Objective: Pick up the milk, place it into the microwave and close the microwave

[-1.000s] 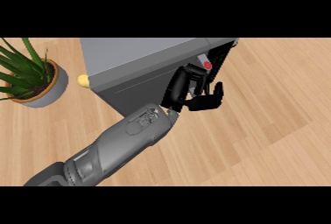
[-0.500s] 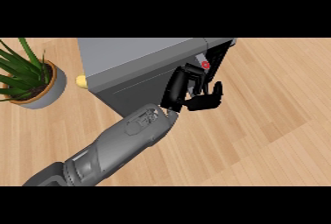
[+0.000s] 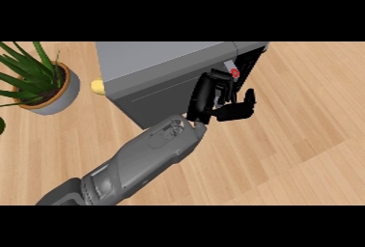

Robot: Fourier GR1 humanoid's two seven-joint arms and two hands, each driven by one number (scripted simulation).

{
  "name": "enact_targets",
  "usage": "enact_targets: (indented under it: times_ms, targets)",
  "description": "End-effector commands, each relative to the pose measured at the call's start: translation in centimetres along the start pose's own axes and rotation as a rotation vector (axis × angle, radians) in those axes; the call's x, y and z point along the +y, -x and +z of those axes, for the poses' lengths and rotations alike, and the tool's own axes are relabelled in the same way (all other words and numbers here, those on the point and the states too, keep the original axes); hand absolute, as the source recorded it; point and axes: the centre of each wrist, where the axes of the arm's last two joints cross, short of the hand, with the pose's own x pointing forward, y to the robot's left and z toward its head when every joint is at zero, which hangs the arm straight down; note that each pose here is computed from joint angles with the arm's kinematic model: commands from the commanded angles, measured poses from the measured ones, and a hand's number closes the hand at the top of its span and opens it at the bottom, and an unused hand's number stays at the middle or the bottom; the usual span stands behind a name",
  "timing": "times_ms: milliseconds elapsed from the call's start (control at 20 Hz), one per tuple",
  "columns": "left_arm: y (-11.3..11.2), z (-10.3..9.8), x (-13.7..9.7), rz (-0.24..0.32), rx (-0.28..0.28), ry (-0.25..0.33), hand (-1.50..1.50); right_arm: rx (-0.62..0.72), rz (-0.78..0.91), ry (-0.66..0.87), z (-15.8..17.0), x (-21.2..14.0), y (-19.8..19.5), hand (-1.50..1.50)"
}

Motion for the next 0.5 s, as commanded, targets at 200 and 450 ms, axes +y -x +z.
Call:
enact_targets:
  times_ms: [200,450]
  targets:
    - [2.7,-1.8,5.1,-0.085,0.114,-0.169,1.50,-0.020,0.039,0.044,0.2,-1.0,-1.7,-1.50]
    - [3.2,-2.0,6.6,-0.111,0.134,-0.128,1.50,-0.040,0.046,0.068,0.4,-1.2,-2.4,-1.50]
